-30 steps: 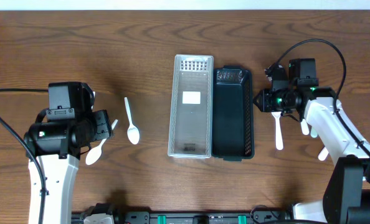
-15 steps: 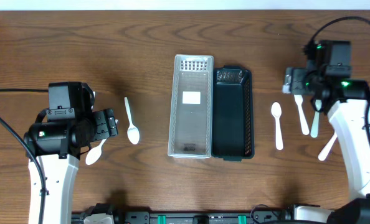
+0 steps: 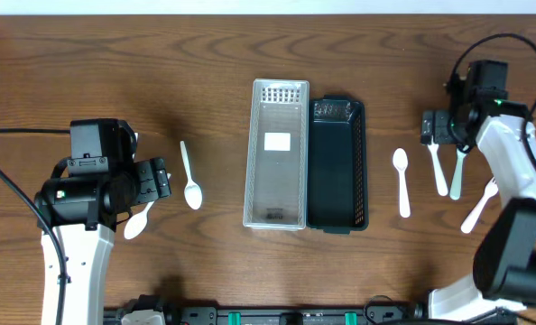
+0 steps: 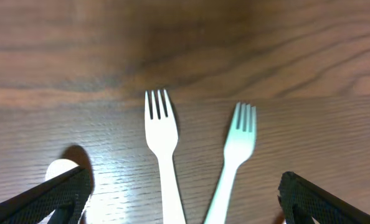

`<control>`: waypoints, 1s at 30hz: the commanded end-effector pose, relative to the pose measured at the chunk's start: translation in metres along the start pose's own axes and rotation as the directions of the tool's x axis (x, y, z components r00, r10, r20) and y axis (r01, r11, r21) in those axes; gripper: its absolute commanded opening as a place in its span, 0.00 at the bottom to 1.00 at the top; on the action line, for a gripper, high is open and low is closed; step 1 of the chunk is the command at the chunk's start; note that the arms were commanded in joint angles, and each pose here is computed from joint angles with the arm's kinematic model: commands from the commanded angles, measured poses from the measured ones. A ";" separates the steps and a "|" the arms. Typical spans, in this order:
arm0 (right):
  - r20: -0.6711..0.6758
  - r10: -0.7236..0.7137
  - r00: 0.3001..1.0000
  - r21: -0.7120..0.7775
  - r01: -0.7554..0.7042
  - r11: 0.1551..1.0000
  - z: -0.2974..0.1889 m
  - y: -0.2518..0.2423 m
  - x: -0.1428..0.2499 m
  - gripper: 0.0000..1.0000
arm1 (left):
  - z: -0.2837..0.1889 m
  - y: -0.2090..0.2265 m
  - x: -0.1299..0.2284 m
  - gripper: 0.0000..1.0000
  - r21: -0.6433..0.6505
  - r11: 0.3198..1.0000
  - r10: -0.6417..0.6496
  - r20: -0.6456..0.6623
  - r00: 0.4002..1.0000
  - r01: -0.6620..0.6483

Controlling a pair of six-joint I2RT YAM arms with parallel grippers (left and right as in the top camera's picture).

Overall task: Pack container
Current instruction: 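Reach the right gripper to the white fork and grasp it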

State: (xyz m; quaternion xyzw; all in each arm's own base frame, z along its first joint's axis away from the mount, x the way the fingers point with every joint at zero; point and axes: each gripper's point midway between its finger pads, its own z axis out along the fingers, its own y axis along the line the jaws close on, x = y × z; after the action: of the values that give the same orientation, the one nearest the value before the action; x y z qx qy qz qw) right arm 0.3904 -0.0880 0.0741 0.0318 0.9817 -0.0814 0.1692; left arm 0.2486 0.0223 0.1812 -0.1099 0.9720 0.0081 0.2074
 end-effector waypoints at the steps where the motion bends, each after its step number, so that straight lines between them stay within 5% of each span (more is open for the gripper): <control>1: -0.035 -0.028 0.999 -0.036 0.027 0.999 0.016 0.007 0.006 0.99 | -0.003 0.000 -0.004 0.88 0.000 1.000 -0.003 0.009 1.000 0.003; 25: -0.149 -0.042 0.988 -0.122 0.024 0.992 0.076 0.028 0.030 0.99 | -0.003 0.000 -0.004 0.88 0.000 1.000 -0.003 0.009 1.000 0.003; 30: -0.144 -0.041 0.989 -0.121 0.024 0.992 0.076 0.028 0.029 0.81 | -0.003 0.000 -0.004 0.88 0.000 1.000 -0.003 0.009 1.000 0.003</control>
State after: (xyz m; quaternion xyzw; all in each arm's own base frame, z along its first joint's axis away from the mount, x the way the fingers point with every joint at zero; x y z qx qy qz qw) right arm 0.3941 -0.0706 -0.0015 0.0143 0.9937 -0.0217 0.1091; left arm 0.2486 0.0223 0.1812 -0.1099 0.9720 0.0081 0.2074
